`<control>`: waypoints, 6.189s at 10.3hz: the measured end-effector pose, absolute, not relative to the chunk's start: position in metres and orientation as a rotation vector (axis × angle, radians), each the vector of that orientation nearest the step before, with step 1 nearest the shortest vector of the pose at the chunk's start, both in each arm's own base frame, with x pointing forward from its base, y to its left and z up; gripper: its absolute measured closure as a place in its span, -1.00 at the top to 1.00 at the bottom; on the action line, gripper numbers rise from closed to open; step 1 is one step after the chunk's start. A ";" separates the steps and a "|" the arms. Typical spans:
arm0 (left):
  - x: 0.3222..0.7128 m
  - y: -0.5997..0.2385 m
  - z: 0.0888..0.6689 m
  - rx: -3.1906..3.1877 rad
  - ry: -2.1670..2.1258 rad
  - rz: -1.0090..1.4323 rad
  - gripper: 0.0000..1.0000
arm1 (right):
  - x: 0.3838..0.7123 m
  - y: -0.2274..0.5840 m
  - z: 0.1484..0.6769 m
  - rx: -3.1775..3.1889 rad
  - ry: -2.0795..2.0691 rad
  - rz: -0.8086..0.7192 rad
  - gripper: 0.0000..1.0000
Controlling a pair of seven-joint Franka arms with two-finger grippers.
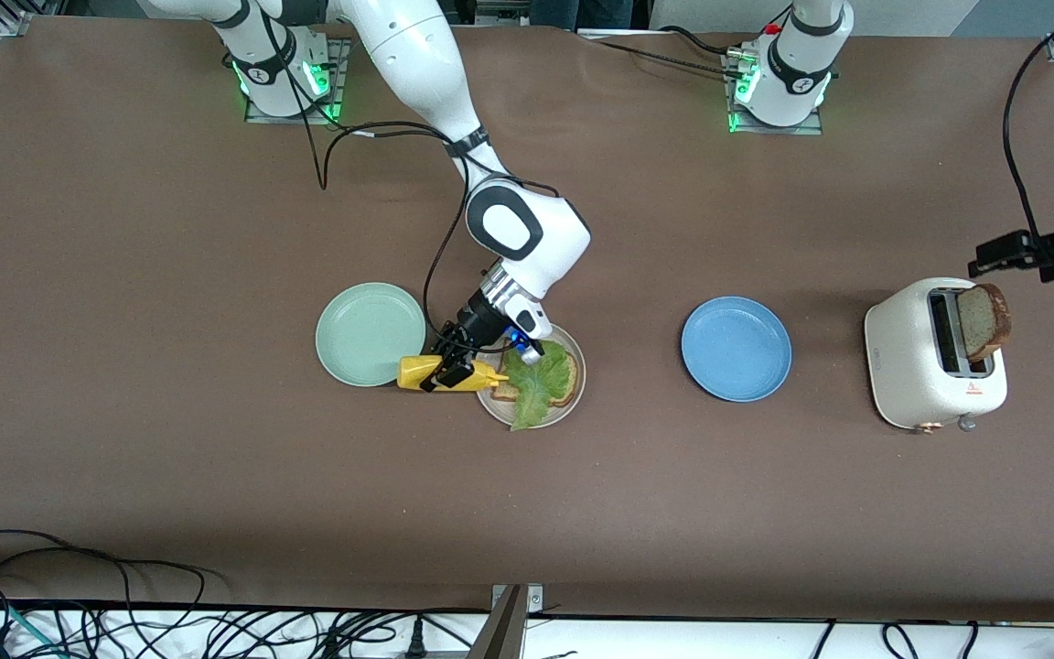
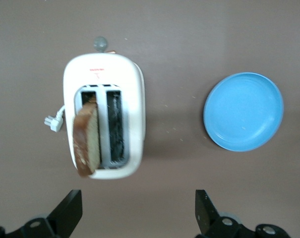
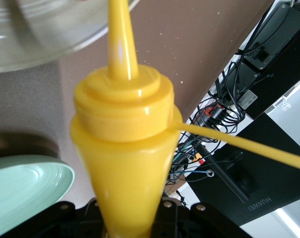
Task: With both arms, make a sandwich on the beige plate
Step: 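Carry the bottle over the lettuce and tilt it to squeeze sauce, then return the bottle with the right gripper while the left gripper grasps toast, then lift the toast from the toaster and carry it to the beige plate, then lower the toast onto the lettuce while the right gripper releases the bottle, then release the toast and raise the left gripper while the right gripper withdraws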
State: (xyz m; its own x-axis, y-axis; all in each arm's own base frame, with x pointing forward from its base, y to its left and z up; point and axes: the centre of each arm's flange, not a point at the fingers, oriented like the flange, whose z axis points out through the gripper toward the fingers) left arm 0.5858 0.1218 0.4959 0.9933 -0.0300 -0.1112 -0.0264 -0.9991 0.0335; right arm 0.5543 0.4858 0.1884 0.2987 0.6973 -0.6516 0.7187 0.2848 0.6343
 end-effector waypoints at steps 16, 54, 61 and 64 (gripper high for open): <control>0.598 0.181 0.365 3.134 -0.040 -0.352 -0.60 | 0.730 0.051 0.368 2.664 1.503 0.027 -0.57; 0.658 -0.333 0.214 2.059 -0.424 -0.075 0.59 | 0.554 -0.274 0.175 2.685 2.126 1.412 1.00; 0.676 -0.293 0.260 2.117 -0.511 -0.070 1.00 | 0.642 -0.264 0.327 3.139 1.859 0.824 1.00; 0.667 -0.273 0.334 2.307 -0.536 -0.226 1.00 | 0.665 -0.223 0.397 3.281 1.544 0.459 1.00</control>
State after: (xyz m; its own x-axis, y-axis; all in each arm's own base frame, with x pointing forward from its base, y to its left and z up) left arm 0.6668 -0.2728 0.3339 0.8971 -0.4419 -0.0029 -0.3110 -0.6360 0.7062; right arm 0.6648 -0.2234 0.3975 0.6364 0.6479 0.4185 0.7713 -0.5372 -0.3413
